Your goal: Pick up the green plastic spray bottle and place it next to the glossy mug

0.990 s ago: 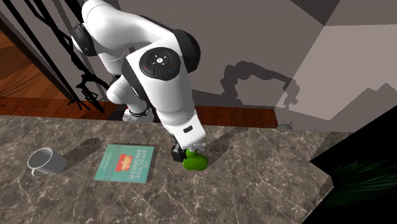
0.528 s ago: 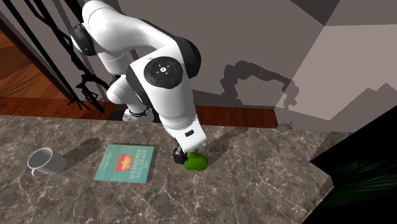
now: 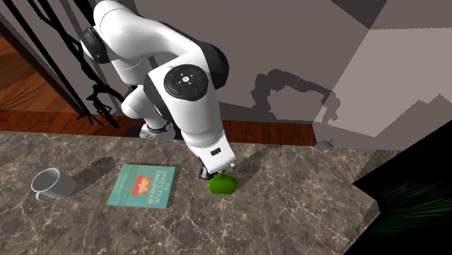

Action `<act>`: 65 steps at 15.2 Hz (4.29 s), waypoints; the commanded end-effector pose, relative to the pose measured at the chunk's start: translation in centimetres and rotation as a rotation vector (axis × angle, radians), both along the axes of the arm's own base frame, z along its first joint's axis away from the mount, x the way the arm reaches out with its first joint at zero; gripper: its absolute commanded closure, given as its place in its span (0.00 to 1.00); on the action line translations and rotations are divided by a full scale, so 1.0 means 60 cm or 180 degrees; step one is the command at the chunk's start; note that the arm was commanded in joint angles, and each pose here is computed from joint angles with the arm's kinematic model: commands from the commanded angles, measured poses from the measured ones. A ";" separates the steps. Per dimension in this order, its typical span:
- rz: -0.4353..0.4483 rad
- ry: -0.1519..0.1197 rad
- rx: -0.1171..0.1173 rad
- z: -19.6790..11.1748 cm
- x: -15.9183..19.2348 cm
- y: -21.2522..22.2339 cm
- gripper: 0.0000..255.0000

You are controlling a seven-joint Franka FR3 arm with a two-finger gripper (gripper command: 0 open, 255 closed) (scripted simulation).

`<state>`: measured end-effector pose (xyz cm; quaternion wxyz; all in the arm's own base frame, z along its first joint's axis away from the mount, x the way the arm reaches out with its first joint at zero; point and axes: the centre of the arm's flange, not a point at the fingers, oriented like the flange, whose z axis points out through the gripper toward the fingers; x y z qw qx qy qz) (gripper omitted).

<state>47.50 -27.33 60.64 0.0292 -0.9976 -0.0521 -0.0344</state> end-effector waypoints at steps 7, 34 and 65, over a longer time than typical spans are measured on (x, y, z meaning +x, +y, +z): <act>0.0000 0.0001 0.0001 0.017 0.000 0.000 1.00; 0.0000 0.0001 0.0001 0.255 0.000 0.000 1.00; 0.0000 0.0001 0.0001 0.289 -0.570 -0.167 1.00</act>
